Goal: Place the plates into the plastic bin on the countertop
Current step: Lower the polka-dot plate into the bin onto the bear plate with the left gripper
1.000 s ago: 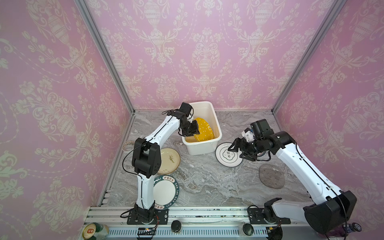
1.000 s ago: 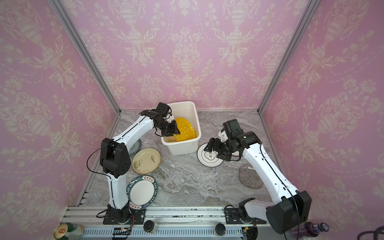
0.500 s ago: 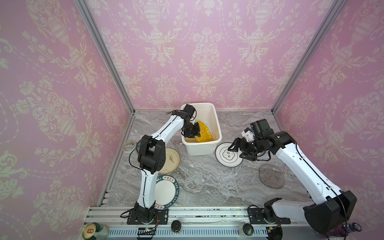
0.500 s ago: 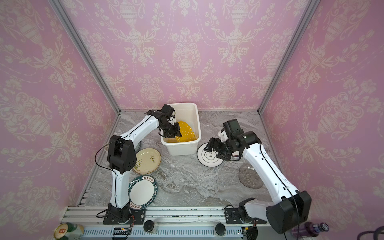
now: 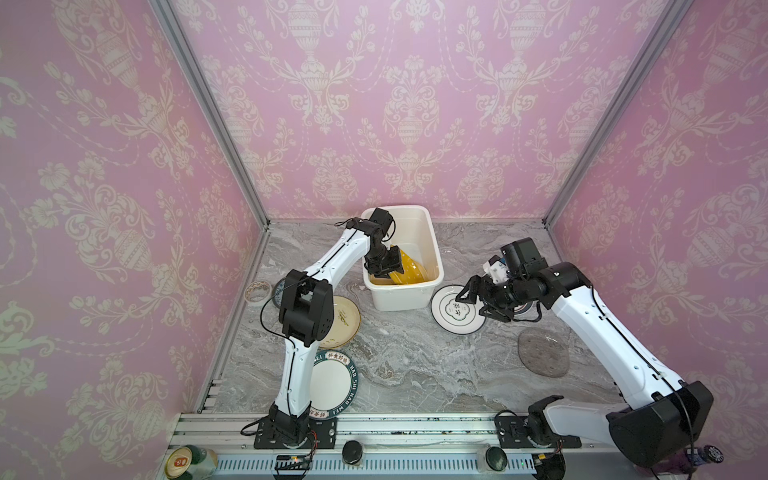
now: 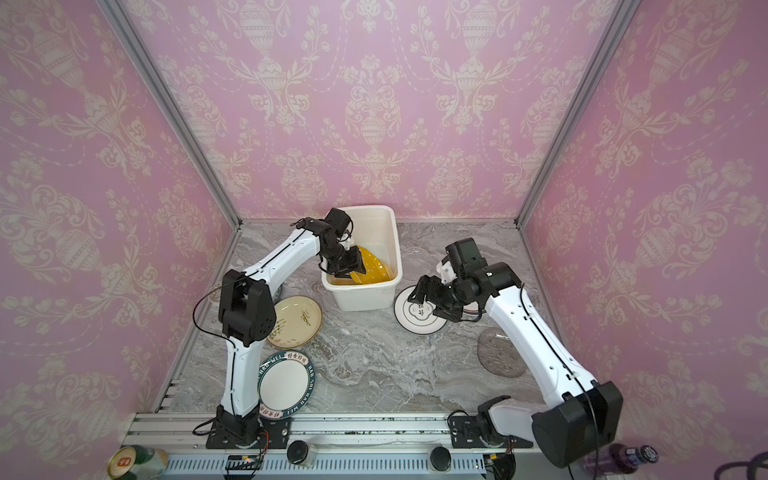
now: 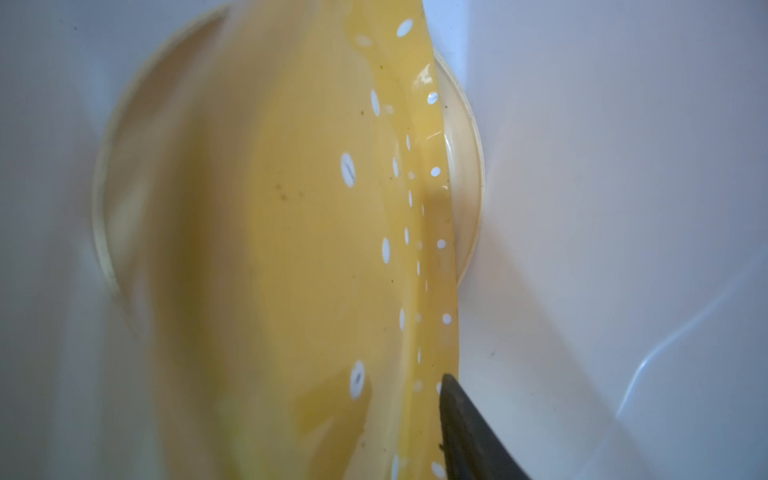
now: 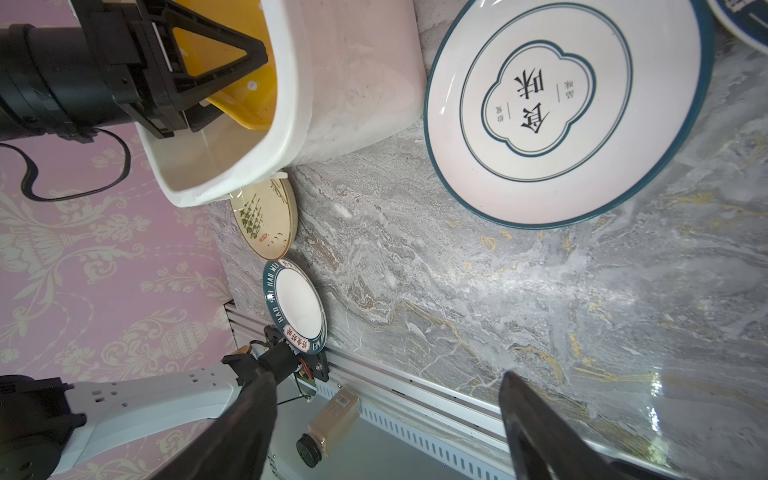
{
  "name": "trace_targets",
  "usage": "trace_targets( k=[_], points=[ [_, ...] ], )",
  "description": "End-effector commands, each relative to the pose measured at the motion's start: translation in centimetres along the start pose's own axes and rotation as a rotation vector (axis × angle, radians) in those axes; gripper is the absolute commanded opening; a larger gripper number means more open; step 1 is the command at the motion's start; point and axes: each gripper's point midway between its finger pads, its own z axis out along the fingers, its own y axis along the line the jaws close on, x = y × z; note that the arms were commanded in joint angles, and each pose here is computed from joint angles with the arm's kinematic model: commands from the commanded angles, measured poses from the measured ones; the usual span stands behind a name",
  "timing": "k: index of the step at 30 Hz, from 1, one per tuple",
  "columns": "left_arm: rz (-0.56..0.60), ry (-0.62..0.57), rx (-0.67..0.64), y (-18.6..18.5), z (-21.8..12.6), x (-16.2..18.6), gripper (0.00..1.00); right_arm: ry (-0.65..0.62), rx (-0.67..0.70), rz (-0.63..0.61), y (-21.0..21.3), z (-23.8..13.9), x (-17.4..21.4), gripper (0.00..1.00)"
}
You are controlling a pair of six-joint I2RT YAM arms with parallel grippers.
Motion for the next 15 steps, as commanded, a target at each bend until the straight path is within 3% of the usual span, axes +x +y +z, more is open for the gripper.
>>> trace_targets(
  k=[1,15],
  points=[
    [0.045,-0.009,-0.045,0.0,-0.6,0.0,0.50,0.001,-0.014,-0.012,0.0,-0.1,0.2,0.84],
    [0.105,0.065,-0.254,2.2,-0.9,1.5,0.60,-0.007,-0.025,-0.014,0.3,-0.1,-0.1,0.84]
  ],
)
